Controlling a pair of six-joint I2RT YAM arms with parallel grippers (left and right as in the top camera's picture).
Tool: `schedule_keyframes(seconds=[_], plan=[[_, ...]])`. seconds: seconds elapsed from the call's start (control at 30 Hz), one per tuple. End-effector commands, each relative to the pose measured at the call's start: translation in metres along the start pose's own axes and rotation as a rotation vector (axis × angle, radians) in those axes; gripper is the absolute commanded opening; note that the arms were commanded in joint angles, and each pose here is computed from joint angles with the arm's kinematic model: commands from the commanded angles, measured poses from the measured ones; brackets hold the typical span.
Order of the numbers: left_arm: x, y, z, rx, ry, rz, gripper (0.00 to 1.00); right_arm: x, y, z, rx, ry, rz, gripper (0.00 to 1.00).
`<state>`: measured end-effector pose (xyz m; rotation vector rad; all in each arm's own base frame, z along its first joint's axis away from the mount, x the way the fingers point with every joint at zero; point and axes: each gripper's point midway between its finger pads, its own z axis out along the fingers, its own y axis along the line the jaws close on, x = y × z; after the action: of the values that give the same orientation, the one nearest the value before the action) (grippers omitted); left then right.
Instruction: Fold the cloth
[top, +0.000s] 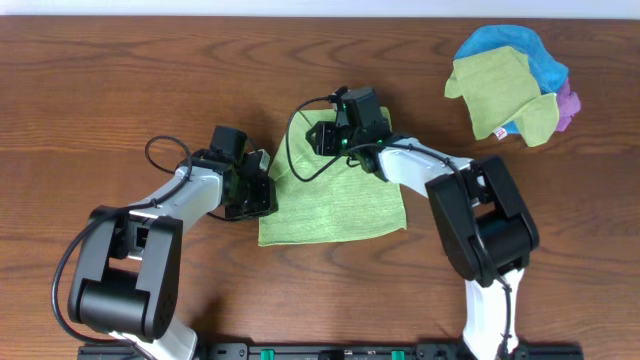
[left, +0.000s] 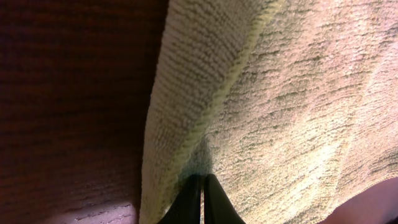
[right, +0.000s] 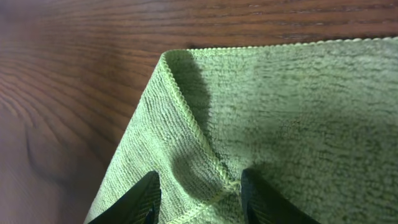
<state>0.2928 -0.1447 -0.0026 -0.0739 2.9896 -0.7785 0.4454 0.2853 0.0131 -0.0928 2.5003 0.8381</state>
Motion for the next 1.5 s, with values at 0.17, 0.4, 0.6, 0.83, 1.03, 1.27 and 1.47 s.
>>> schedule_keyframes(seconds=[0.17,0.4,0.6,0.83,1.03,1.27,1.47], plan=[[0.007,0.007,0.007,-0.019,0.025,-0.022,0.06,0.016,0.012,0.014,-0.002,0.032,-0.041,0.43],[0.007,0.007,0.007,-0.019,0.024,-0.022,0.06,0.017,0.015,0.016,-0.020,0.035,-0.041,0.33],[0.007,0.007,0.007,-0.019,0.024,-0.021,0.06,0.003,0.027,0.015,-0.062,-0.006,-0.051,0.08],[0.007,0.007,0.007,-0.020,0.024,-0.021,0.06,-0.021,0.052,0.010,-0.129,-0.042,-0.076,0.01],[0.007,0.007,0.007,-0.019,0.024,-0.021,0.06,-0.036,0.075,0.006,-0.185,-0.066,-0.102,0.01],[0.007,0.006,0.006,-0.019,0.026,-0.022,0.06,-0.035,0.099,0.008,-0.222,-0.092,-0.144,0.01],[0.001,0.000,-0.008,-0.014,-0.019,-0.003,0.06,-0.026,0.103,0.020,-0.221,-0.088,-0.155,0.01]])
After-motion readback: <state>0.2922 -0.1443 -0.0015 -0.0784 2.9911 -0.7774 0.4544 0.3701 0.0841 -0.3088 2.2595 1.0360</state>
